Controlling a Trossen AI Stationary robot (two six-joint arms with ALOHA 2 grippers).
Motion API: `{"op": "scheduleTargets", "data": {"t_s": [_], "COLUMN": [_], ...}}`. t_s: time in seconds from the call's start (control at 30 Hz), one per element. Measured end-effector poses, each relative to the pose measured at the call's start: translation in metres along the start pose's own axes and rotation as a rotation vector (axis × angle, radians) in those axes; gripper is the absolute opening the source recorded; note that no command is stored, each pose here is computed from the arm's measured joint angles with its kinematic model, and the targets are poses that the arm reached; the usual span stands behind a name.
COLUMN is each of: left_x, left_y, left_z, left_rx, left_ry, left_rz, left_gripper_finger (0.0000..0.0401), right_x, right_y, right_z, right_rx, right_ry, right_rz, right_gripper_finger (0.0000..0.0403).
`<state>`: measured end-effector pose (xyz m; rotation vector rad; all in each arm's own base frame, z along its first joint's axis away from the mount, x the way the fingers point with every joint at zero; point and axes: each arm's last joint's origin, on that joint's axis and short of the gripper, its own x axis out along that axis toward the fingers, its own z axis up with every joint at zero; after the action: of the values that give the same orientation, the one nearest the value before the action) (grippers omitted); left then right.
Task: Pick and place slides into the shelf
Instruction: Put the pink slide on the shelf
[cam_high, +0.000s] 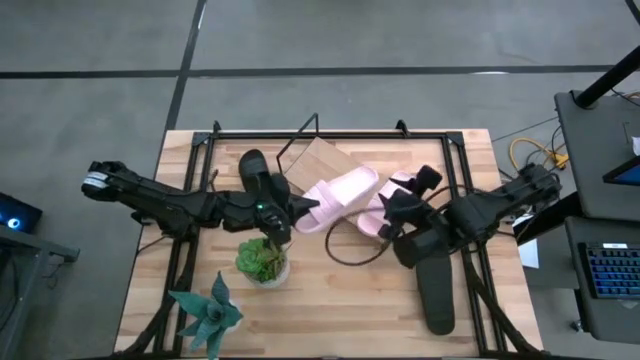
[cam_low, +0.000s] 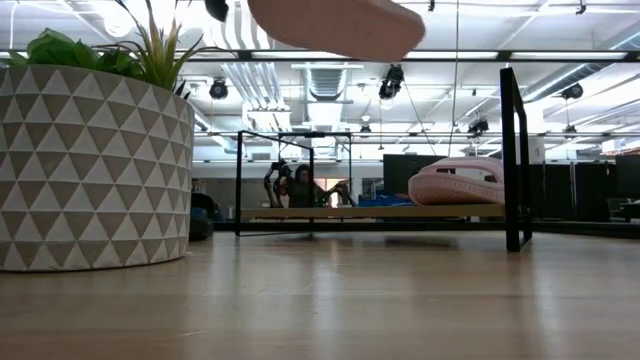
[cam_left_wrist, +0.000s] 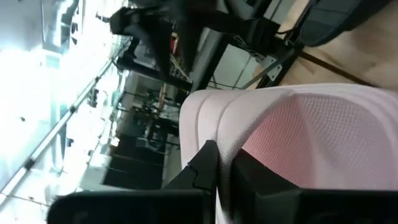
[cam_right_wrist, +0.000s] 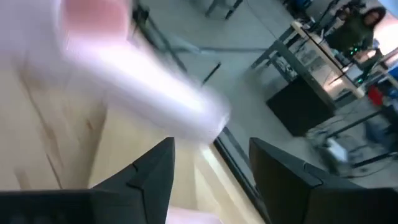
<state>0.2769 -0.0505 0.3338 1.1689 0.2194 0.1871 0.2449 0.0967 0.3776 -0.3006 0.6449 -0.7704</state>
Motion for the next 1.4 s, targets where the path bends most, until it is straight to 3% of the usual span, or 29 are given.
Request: {"op": "scheduleTargets", "data": {"t_s": [0.13,0.33,0.53,0.97,1.4], "left_x": [0.016,0.052,0.089,0.139,0.153], "left_y": [-0.012,-0.031,-0.052,-0.084,-0.114], "left_z": [0.0,-0.015,-0.034,-0.065,-0.076], "left_rx": [0.08,0.182,0.216,0.206,0.152], "left_ry": [0.043,0.259,0.32,0.388,0.434], "left_rz": [0.014,0.071,0.007,0.009,0.031], "left_gripper_finger": [0.0,0.0,0.0,0.0,0.0], "right_x": [-0.015,-0.027,-0.029,-0.028,-0.028], "right_y": [-0.011,-0.017,-0.013,-0.013,-0.013], "right_z": [0.004,0.004,0.003,0.003,0.003], "right_rx": [0.08,0.094,0.08,0.063,0.058], "right_ry": [-0.089,-0.147,-0.149,-0.148,-0.148], "right_rz": [0.012,0.015,0.021,0.018,0.018], "right_gripper_finger": [0.0189,0.0189,0.0187,0.0187,0.0187]}}
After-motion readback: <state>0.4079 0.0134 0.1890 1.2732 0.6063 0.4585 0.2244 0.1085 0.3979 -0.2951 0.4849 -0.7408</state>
